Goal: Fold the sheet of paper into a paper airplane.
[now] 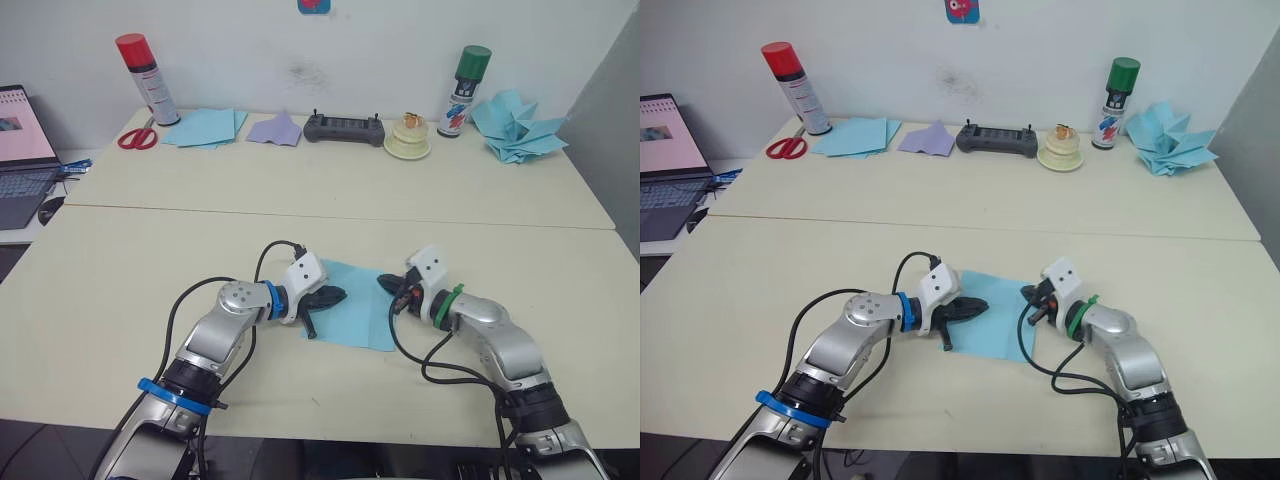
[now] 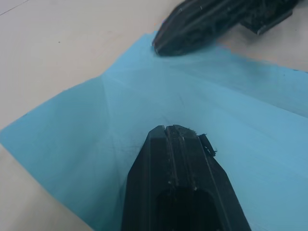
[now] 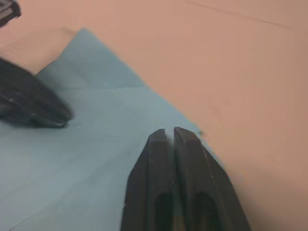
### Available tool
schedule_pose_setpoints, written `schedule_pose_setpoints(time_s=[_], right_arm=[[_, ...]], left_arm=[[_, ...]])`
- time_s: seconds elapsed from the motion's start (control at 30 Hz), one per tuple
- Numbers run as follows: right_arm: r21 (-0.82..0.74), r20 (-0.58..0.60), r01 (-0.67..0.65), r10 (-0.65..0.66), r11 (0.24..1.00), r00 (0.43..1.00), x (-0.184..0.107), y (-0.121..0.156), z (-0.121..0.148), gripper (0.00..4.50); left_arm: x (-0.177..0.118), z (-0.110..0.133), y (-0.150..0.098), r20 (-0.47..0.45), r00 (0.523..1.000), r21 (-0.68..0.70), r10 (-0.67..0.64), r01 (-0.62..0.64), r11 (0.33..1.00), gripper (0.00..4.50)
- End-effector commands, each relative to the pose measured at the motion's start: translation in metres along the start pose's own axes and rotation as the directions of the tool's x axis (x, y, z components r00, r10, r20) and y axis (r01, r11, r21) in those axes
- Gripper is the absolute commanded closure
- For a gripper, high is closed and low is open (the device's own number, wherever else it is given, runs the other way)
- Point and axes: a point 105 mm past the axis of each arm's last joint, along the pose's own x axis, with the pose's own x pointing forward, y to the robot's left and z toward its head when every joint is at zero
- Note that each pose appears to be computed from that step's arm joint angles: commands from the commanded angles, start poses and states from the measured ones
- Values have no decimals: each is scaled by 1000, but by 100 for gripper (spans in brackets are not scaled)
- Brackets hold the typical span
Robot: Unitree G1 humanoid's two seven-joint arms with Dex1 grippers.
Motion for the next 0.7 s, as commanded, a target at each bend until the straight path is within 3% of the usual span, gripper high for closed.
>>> schedule_pose_setpoints(time_s=[0.03, 0.1, 0.33, 0.5, 0.7], right_arm=[[-5, 56, 34, -33, 999, 998, -14, -4, 20, 286], [52, 34, 27, -28, 998, 999, -19, -2, 20, 217], [388, -16, 10, -4, 921, 1000, -15, 8, 18, 217], [494, -16, -15, 26, 870, 1000, -4, 12, 26, 217], [483, -16, -29, 42, 875, 999, 2, 13, 29, 233]], left_arm=[[4, -9, -2, -32, 999, -7, -4, 3, 1000, 450], [6, -8, -2, -29, 1000, -7, -3, 3, 1000, 450], [9, -8, -2, -23, 1000, -8, -6, 6, 1000, 450], [9, -8, -1, -21, 1000, -4, -1, 1, 1000, 450], [9, -8, 0, -20, 1000, 3, 2, -2, 1000, 450]])
